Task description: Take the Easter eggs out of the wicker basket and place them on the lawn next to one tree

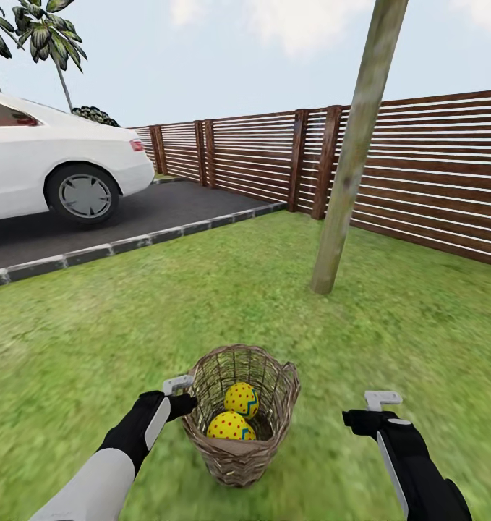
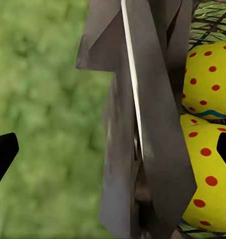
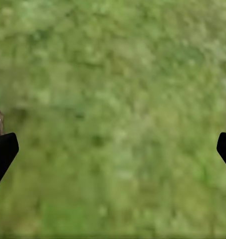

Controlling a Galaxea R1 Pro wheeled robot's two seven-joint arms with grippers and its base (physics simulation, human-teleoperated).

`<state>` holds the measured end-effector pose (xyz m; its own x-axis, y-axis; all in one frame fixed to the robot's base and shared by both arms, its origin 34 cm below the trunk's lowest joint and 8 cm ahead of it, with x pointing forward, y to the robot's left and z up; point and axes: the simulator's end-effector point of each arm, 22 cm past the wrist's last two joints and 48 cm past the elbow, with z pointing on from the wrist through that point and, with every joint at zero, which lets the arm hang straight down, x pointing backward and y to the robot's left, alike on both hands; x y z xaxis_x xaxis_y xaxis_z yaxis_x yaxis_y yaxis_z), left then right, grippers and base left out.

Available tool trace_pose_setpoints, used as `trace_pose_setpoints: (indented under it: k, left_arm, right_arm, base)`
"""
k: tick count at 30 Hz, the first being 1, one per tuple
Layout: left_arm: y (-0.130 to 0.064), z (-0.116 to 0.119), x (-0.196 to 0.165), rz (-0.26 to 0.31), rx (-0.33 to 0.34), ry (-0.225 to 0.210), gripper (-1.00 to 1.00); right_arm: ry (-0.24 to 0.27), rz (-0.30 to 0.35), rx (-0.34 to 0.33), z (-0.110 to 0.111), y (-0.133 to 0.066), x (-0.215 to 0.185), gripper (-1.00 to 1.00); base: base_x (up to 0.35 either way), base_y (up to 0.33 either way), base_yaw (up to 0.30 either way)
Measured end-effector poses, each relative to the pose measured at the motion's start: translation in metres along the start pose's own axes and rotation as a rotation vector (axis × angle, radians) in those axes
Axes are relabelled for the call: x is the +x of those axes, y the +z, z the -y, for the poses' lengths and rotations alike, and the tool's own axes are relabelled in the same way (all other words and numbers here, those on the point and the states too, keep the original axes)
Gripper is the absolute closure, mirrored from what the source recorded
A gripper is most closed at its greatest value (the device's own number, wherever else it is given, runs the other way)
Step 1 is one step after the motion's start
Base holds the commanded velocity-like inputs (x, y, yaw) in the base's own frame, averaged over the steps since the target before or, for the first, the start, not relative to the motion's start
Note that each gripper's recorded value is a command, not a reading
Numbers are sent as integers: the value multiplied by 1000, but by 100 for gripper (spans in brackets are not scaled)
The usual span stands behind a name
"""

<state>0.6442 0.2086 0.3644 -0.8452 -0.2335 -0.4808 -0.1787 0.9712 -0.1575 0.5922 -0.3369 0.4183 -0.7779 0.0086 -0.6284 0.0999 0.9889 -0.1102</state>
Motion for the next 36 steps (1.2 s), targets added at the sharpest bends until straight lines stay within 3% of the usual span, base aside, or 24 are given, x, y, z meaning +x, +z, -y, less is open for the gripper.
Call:
trace_pose_setpoints:
  k: [12,13,26,36]
  left_arm:
    - [1,-2,2,-5,-3,-3,-100]
    - [1,-1,2,-5,-2,-3,100]
    - [0,1,0,1,3,-9,100]
    - [-16,6,-15,-2,3,-6,100]
  right_arm:
    - [-2,-3,0,0,0,1,-100]
    - [-2,-4,0,0,0,1,-100]
    - [-3,-7,2,0,1,3,-100]
    - [-3,-9,2,2,-12,-15,-100]
  base:
    - [0,0,0]
    - [0,0,0]
    - [0,0,0]
    - [0,0,0]
